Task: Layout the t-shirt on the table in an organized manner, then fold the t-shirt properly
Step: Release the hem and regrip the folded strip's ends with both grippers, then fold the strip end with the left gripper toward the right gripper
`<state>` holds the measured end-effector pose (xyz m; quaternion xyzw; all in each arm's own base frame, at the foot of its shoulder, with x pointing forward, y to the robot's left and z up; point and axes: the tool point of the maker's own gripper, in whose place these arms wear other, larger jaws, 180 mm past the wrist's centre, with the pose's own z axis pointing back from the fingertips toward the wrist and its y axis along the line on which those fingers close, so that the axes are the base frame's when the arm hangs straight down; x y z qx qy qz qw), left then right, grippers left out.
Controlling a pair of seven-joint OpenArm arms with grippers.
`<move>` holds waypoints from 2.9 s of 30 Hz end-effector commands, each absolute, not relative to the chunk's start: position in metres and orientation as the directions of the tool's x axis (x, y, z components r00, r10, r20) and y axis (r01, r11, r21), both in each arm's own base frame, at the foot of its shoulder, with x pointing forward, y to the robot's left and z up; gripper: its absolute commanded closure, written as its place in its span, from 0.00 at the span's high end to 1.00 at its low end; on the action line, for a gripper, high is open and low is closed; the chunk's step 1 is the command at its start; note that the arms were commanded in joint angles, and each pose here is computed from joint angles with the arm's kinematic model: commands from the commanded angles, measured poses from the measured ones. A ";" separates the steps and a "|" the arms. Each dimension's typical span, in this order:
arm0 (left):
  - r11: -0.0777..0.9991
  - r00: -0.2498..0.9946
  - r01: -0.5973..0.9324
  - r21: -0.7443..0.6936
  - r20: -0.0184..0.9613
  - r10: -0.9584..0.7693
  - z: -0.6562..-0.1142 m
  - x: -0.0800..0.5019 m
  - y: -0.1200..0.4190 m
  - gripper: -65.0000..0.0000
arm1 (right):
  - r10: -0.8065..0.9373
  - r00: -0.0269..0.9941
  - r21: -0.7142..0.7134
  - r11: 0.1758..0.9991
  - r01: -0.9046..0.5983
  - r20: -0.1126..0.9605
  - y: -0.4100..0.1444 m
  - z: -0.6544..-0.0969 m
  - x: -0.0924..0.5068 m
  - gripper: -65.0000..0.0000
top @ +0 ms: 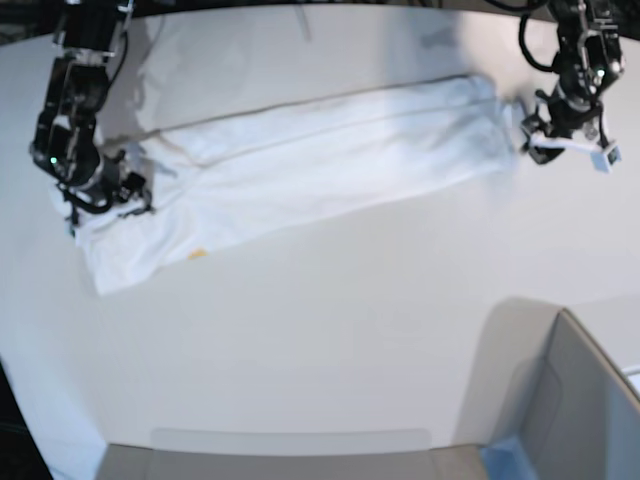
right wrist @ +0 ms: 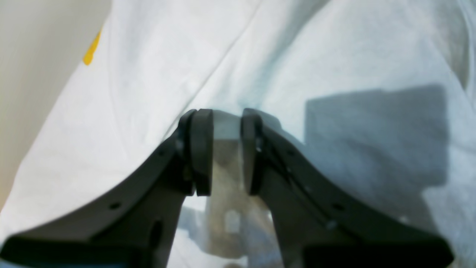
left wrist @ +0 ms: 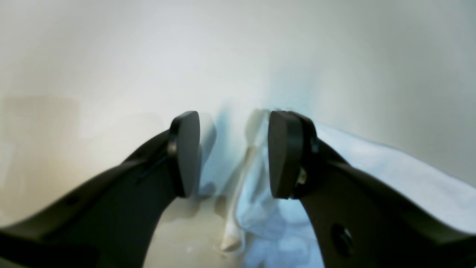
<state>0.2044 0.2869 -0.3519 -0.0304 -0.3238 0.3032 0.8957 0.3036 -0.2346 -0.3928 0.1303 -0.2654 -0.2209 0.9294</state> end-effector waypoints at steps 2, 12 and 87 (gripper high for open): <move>0.855 0.628 -0.453 -0.252 0.590 0.507 -0.345 0.213 0.277 0.50 | -0.470 0.769 0.303 0.879 0.367 0.433 -0.247 -0.395 0.299 0.23; 0.805 0.588 -0.517 -0.291 0.563 0.581 -0.352 0.209 0.271 0.51 | -0.470 0.772 0.303 0.879 0.368 0.427 -0.245 -0.397 0.297 0.23; 0.773 0.664 -0.530 -0.349 0.395 0.634 -0.408 0.219 0.315 0.00 | -0.442 0.762 0.296 0.894 0.335 0.474 -0.246 -0.380 0.303 0.23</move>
